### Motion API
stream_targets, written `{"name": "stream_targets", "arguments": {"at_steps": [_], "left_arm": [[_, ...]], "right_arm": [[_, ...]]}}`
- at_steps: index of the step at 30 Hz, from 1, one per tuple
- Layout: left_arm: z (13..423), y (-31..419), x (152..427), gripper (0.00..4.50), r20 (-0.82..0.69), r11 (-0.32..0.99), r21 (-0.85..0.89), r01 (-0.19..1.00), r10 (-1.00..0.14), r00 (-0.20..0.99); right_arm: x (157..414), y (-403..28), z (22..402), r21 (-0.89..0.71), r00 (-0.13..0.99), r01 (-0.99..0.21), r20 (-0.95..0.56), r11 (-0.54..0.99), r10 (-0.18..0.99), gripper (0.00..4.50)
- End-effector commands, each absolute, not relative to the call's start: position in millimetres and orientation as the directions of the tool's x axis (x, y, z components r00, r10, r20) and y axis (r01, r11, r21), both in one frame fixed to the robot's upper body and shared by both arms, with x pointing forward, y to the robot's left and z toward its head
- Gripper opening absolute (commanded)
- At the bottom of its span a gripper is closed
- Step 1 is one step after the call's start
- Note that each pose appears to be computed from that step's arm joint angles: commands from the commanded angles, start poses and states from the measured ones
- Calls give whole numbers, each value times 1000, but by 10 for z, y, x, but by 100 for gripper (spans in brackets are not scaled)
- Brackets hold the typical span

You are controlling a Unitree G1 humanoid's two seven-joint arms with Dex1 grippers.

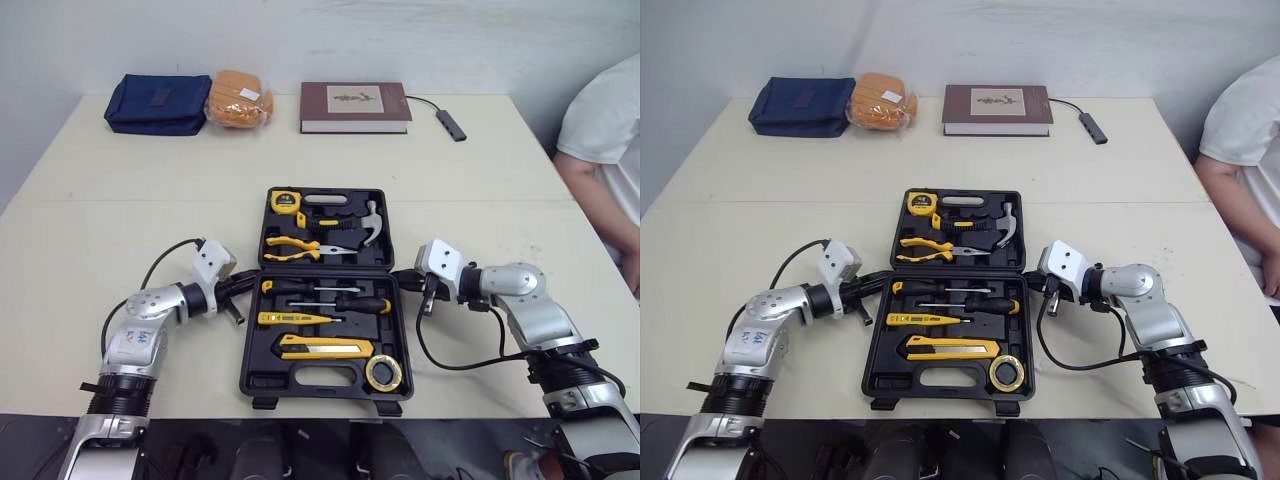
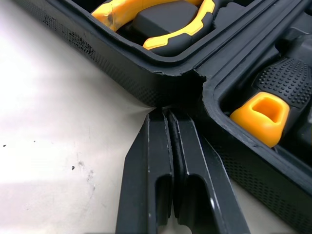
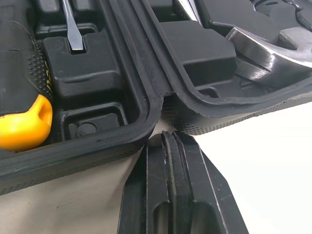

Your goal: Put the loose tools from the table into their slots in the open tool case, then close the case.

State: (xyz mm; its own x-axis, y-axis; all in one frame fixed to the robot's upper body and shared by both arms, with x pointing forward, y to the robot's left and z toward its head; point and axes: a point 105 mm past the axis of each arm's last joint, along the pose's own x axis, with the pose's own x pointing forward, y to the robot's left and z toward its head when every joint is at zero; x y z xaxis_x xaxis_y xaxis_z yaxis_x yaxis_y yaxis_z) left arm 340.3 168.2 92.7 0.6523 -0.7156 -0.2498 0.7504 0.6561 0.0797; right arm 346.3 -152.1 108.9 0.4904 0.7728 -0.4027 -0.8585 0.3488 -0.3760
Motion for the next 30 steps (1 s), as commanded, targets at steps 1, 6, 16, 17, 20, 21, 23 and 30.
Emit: {"name": "stream_targets", "arguments": {"at_steps": [1, 6, 16, 17, 20, 21, 23, 30], "left_arm": [[927, 1661, 3416, 4, -276, 650, 76, 756, -714, 643], [1050, 2041, 3395, 27, -284, 714, 54, 698, -659, 697], [1921, 2196, 3424, 448, -118, 758, 145, 636, -625, 772], [1953, 2188, 3439, 450, -138, 767, 129, 628, -613, 778], [1937, 2105, 3503, 450, -300, 802, -76, 592, -585, 753], [1885, 2095, 3508, 450, -391, 824, -143, 548, -555, 734], [1854, 2016, 3502, 450, -488, 833, -172, 526, -535, 689], [1834, 1877, 3688, 450, -543, 860, -181, 477, -492, 680]], "right_arm": [[3483, -1494, 1261, -404, 499, -845, -360, 351, 788, 0], [3524, -1831, 1250, -362, 574, -815, -401, 452, 714, 0], [3468, -2107, 1647, 50, 682, -681, -321, 730, 658, 397], [3476, -2095, 1687, 105, 688, -654, -328, 749, 647, 448], [3486, -1926, 1846, 268, 630, -598, -426, 755, 649, 448], [3475, -1864, 1895, 297, 602, -584, -467, 756, 648, 448], [3457, -1763, 1916, 334, 550, -531, -563, 778, 617, 448], [3621, -1508, 2017, 333, 544, -496, -601, 802, 586, 448]]}}
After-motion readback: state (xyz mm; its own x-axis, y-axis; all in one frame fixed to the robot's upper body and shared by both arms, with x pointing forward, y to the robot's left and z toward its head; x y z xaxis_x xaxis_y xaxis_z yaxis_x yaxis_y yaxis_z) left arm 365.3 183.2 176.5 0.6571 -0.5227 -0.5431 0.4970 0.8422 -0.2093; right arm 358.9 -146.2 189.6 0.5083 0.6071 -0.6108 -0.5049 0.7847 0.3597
